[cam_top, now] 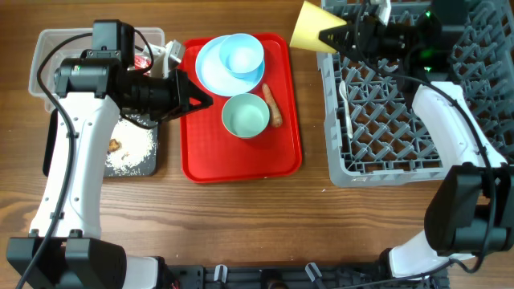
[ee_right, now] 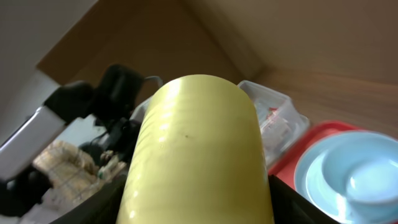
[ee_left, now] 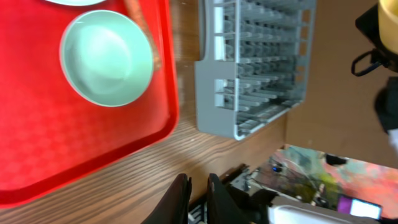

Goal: Sort waste into correct bins and load items into the dishwasher rack
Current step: 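Carry the cup right and place it upside down in the rack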

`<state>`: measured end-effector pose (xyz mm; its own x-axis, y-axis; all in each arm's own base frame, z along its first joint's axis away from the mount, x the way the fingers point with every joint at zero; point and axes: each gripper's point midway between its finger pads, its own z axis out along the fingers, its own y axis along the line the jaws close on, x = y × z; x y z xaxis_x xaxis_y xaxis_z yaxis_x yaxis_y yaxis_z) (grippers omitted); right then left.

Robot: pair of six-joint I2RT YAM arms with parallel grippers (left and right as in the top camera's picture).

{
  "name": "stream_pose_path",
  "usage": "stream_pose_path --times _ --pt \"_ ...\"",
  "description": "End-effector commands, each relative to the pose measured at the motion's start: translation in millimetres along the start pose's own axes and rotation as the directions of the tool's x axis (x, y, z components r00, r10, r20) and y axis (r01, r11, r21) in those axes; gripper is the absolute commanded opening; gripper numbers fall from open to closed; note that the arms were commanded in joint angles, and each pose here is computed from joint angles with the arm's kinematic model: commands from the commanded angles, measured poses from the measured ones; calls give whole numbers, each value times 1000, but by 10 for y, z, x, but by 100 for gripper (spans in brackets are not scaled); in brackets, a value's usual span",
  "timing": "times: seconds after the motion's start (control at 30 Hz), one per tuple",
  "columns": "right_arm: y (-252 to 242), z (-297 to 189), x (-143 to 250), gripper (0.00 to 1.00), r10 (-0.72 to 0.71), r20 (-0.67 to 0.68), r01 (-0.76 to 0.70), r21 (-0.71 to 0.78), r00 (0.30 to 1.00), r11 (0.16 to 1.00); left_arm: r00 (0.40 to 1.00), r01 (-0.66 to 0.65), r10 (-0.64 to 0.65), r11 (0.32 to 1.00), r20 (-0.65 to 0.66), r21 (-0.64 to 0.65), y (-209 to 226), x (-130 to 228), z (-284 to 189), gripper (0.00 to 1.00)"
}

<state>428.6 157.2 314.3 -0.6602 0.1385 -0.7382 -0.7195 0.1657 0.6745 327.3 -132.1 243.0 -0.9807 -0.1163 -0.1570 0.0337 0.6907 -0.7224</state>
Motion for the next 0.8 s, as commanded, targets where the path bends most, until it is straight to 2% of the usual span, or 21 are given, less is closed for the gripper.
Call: stream_pose_path --times 0.0,0.17,0.3,0.5,0.63,0.77 --pt "-366 -8 -10 43 -31 59 22 158 998 987 1000 -15 17 996 15 -90 156 -36 7 14" --pt "-660 -109 204 43 63 50 -76 337 997 938 998 -33 38 992 42 -118 197 -108 1 22" --pt "-723 -283 321 43 106 37 -110 507 994 855 996 -46 57 987 66 -151 246 -173 -10 28" --pt "-542 -694 385 43 142 29 -117 742 989 660 992 -56 80 974 101 -218 349 -266 -38 43" --pt "-425 -996 510 43 191 27 -122 853 981 507 990 -56 84 969 109 -242 388 -288 -49 44" --pt "-354 -1227 796 43 305 12 -134 915 952 380 990 -56 85 968 110 -245 393 -290 -51 45"
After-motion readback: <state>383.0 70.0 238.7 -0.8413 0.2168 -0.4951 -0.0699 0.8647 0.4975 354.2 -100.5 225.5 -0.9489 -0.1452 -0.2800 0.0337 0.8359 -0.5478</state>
